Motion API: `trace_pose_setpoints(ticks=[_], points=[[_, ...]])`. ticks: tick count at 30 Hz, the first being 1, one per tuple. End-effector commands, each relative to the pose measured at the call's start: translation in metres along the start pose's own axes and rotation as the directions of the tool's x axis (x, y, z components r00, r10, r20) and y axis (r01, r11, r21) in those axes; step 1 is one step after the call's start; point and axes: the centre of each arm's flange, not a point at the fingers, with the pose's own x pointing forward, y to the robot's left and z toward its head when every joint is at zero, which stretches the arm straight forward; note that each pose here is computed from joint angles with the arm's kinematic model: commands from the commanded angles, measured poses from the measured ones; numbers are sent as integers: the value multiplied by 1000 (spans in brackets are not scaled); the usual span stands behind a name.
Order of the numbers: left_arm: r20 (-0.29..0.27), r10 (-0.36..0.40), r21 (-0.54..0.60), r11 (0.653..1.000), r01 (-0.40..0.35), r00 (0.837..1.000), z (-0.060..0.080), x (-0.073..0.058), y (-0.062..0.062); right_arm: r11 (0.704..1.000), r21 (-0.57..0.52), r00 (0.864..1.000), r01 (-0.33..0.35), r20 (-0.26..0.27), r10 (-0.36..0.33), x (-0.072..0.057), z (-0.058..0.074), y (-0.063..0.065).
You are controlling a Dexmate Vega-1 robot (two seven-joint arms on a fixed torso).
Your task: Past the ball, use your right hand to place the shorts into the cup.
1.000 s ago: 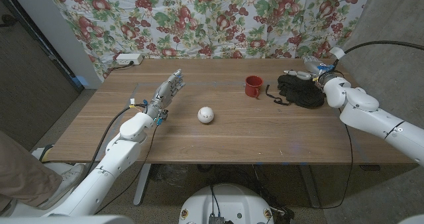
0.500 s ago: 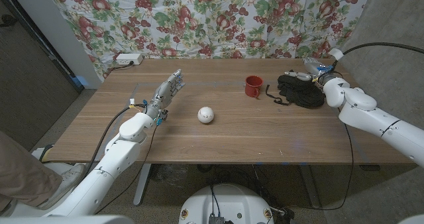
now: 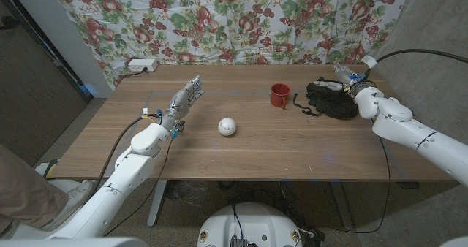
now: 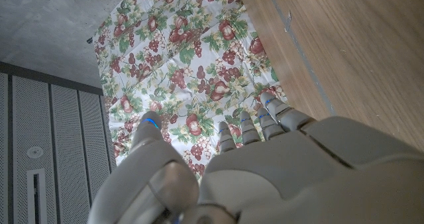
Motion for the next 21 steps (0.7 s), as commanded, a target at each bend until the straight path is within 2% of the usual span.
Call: trace_pose_setpoints(ticks=[1,21], points=[[-7,-1,0,1000,1,1000,0,-3,1,1000,-18,1000,-9,-13,9,6,-1,4],[-8,-1,3,1000,1,1000,-1,-6,-1,1000,-2,999,-3,-42,3,8,-12,20]])
